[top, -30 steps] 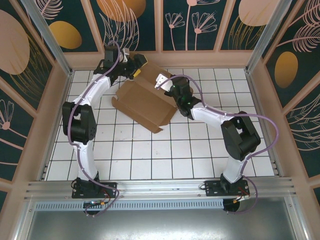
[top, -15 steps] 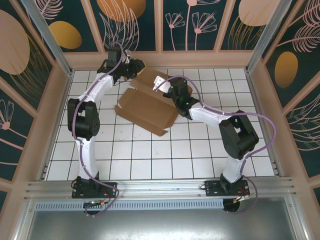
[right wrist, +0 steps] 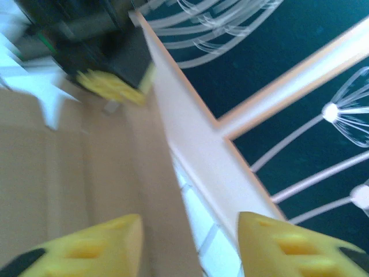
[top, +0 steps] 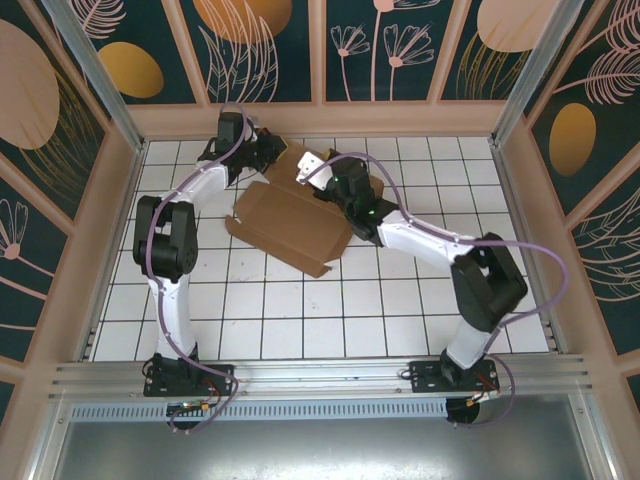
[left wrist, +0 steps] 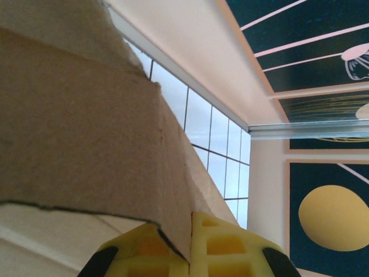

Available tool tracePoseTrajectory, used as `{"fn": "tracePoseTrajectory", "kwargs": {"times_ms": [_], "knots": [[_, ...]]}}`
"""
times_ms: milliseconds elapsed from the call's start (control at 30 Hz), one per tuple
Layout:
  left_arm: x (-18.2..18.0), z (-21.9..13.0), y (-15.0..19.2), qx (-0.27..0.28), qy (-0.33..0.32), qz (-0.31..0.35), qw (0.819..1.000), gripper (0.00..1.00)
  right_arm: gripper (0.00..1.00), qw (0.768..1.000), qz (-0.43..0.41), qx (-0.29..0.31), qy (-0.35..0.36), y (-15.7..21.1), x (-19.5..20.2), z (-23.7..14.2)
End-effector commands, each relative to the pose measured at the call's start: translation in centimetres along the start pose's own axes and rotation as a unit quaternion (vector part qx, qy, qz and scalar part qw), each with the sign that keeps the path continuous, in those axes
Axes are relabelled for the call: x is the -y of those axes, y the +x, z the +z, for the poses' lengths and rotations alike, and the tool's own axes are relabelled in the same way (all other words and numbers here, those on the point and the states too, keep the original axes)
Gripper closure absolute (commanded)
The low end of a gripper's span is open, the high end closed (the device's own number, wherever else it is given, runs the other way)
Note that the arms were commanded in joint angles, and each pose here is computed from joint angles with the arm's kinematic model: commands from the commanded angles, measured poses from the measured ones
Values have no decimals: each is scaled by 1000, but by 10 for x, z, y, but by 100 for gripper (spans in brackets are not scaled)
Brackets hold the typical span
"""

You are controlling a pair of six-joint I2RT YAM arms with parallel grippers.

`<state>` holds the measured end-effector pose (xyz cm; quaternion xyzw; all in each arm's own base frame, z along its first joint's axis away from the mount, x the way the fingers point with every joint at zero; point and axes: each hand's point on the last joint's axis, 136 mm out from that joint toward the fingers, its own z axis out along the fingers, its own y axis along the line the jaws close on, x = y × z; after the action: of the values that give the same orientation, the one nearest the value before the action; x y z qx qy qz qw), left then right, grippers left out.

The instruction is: Fold the paper box

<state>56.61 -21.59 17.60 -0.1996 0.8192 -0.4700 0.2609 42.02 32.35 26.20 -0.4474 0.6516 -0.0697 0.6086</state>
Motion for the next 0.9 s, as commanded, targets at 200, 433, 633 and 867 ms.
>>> {"fn": "tracePoseTrajectory", "kwargs": {"times_ms": [200,433,633,867], "knots": [[-9,-12,-14,64,-21,-25,997,97,99,940,256,-92,-205,24,-136,-22],[-26,-34,-9,110,-47,-51,992,99,100,898,297,-262,-194,101,-196,28],[-42,-52,-2,137,-68,-87,984,100,100,871,295,-345,-189,163,-220,20],[-51,-64,6,156,-109,-91,977,100,100,841,313,-390,-204,201,-224,-13]]}}
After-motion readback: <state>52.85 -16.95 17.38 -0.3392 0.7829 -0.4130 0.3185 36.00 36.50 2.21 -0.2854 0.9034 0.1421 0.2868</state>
